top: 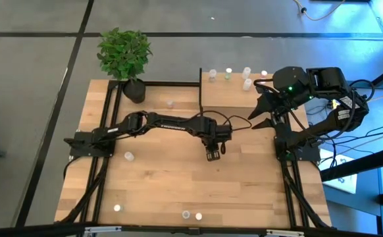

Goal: Pick and place medicine bottles onto shelf by color
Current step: Put the top green pill bottle aligned with the other green pill bottle on the shelf

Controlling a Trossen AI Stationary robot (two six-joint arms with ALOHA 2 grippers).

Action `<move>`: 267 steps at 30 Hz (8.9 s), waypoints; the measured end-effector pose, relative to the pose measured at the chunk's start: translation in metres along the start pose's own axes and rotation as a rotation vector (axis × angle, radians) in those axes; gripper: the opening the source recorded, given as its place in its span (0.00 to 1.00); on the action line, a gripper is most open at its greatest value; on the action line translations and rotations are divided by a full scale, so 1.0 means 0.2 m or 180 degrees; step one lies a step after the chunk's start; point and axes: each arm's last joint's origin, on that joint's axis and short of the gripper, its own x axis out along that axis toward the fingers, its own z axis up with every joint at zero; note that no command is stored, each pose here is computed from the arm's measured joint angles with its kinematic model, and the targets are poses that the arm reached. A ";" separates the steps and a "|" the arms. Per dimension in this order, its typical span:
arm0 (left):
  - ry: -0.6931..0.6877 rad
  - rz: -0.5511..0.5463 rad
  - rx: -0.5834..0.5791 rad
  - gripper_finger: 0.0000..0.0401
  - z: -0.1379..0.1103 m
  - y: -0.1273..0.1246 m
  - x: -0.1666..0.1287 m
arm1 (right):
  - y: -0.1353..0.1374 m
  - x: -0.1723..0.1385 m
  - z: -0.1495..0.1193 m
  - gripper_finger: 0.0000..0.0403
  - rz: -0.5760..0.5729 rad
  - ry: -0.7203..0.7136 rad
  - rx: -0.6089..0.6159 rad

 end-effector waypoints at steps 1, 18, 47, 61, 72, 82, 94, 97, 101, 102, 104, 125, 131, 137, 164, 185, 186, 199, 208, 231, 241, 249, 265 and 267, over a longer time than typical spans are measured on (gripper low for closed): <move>0.0000 -0.0001 0.0001 0.29 0.00 0.00 0.00 | 0.00 0.00 0.00 0.43 0.0000 0.0000 0.0000; -0.0016 -0.0012 -0.0010 0.29 0.00 0.00 0.00 | 0.00 0.00 0.00 0.43 -0.0001 0.0000 0.0001; -0.0019 0.0084 -0.0041 0.65 0.00 0.00 0.01 | 0.00 0.00 0.00 0.43 -0.0001 0.0002 0.0003; -0.0027 0.0042 -0.0103 0.67 0.00 0.00 0.00 | 0.00 0.00 0.00 0.43 0.0000 0.0001 0.0002; -0.0121 0.0033 -0.0134 0.67 0.02 0.02 -0.10 | 0.00 0.00 0.00 0.43 0.0000 -0.0001 0.0001; -0.0308 0.0127 -0.0036 0.67 0.07 0.03 -0.34 | 0.00 0.00 0.00 0.43 -0.0003 -0.0012 -0.0002; 0.0112 0.0424 -0.0262 0.67 -0.04 0.10 -0.59 | 0.00 0.00 0.01 0.43 -0.0029 -0.0054 -0.0015; 0.0076 0.0502 -0.0378 0.67 -0.07 0.11 -0.68 | 0.00 0.00 0.01 0.43 -0.0032 -0.0063 -0.0019; 0.0003 0.0649 -0.0534 0.67 -0.11 0.10 -0.81 | 0.00 0.00 0.01 0.43 -0.0032 -0.0068 -0.0020; -0.0027 0.0688 -0.0590 0.67 -0.13 0.10 -0.85 | 0.00 0.00 0.01 0.43 -0.0032 -0.0071 -0.0022; -0.0116 0.0751 -0.0721 0.67 -0.16 0.08 -0.92 | 0.00 0.00 0.01 0.43 -0.0036 -0.0084 -0.0024; -0.1357 0.1126 -0.0771 0.67 -0.51 -0.09 -1.59 | -0.05 0.15 0.14 0.43 -0.0035 -0.0262 0.0098; -0.1499 0.1001 -0.0671 0.67 -0.59 -0.12 -1.69 | -0.11 0.31 0.20 0.43 -0.0006 -0.0172 0.0302; -0.1555 0.0930 -0.0575 0.67 -0.63 -0.16 -1.73 | -0.15 0.49 0.21 0.43 0.0183 0.0264 0.0476; -0.1589 0.0908 -0.0508 0.67 -0.65 -0.17 -1.75 | -0.27 0.93 0.13 0.47 0.0245 0.1492 0.0450; -0.1768 0.0676 -0.0498 0.67 -0.76 -0.19 -1.87 | -0.35 1.27 -0.04 0.56 0.0235 0.1741 0.0485; -0.1798 0.0684 -0.0496 0.67 -0.77 -0.18 -1.88 | -0.34 1.26 -0.07 0.56 0.0203 0.1655 0.0507; -0.1896 0.0685 -0.0546 0.67 -0.80 -0.17 -1.92 | -0.33 1.37 -0.30 0.56 -0.0276 0.1562 0.0328; -0.1899 0.0677 -0.0574 0.67 -0.80 -0.17 -1.92 | -0.35 1.44 -0.35 0.56 -0.0289 0.1390 0.0264; -0.1899 0.0675 -0.0580 0.67 -0.80 -0.17 -1.92 | -0.36 1.52 -0.46 0.56 -0.0298 0.1353 0.0251; -0.1898 0.0678 -0.0572 0.67 -0.80 -0.17 -1.92 | -0.37 1.57 -0.48 0.56 -0.0291 0.1426 0.0275; -0.1898 0.0679 -0.0572 0.67 -0.80 -0.17 -1.92 | -0.38 1.61 -0.50 0.56 -0.0299 0.1502 0.0276; -0.1897 0.0679 -0.0569 0.67 -0.80 -0.17 -1.92 | -0.38 1.61 -0.50 0.48 -0.0434 0.1519 0.0214; -0.1898 0.0679 -0.0569 0.67 -0.80 -0.17 -1.92 | -0.38 1.61 -0.50 0.47 -0.0431 0.1520 0.0215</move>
